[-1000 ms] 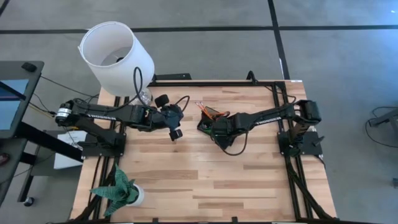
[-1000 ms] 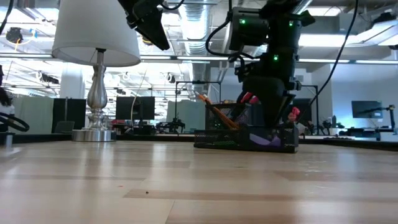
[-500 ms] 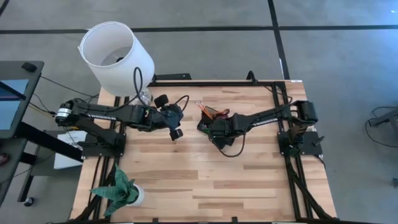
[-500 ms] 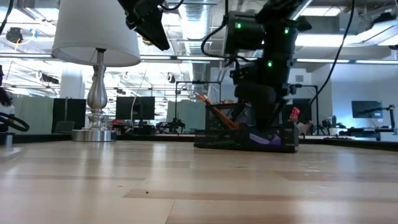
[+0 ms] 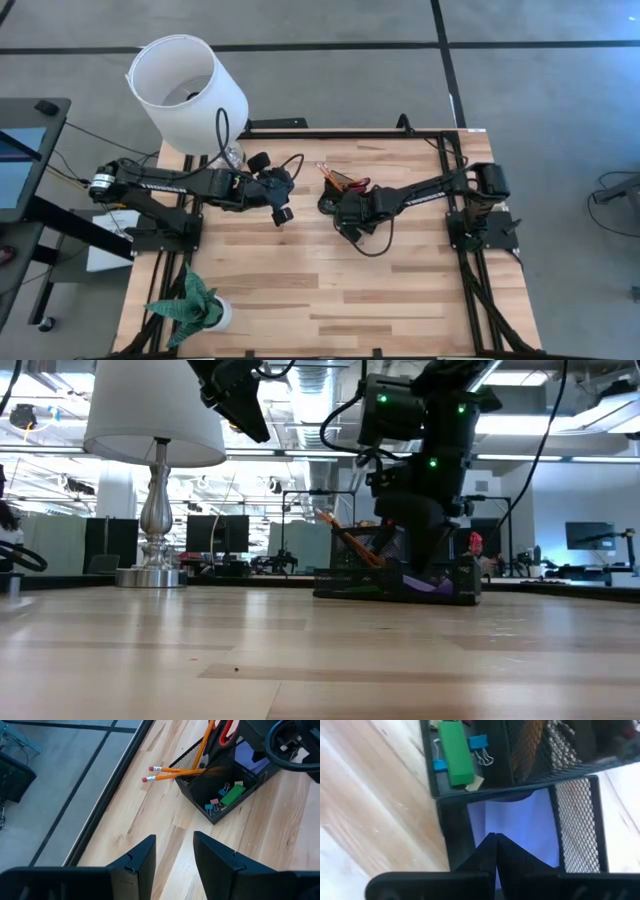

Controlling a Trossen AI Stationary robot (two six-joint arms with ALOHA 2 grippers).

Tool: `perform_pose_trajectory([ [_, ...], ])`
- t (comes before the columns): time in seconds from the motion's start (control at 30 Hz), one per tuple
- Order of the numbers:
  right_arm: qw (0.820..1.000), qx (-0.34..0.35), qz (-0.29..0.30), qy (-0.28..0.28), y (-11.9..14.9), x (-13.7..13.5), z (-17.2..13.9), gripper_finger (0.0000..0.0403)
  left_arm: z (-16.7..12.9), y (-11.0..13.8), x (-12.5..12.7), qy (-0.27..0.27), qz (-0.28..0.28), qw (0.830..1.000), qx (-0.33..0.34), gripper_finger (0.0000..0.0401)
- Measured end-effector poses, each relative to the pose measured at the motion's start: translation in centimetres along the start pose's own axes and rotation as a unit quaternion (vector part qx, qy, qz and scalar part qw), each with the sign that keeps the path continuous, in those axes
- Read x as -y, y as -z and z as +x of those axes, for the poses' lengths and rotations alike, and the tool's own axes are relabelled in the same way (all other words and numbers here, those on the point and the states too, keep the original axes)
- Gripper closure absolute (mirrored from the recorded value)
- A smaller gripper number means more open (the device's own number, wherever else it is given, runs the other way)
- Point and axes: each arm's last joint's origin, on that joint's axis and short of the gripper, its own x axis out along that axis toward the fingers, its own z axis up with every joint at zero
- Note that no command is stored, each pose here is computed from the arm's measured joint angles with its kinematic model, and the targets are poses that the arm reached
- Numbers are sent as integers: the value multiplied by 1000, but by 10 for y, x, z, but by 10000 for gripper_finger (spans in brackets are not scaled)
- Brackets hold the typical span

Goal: Pick and place office supplies into organizer
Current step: Put the violet sticky notes into the black desk organizer

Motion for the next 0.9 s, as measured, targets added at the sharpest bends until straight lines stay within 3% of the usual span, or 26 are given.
perform_pose_trajectory([
  [0.3,1000,-4,-8,12,2,2,-2,402,0,0,0,0,0,1000,0,273],
  [0.47,999,-6,7,35,2,-2,12,402,0,0,0,0,-1,1000,0,273],
  [0.63,998,-40,-17,43,5,-10,32,402,0,0,0,1,0,1000,0,273],
  [0.9,998,-43,-34,32,2,-8,13,403,0,0,0,1,0,1000,0,273],
])
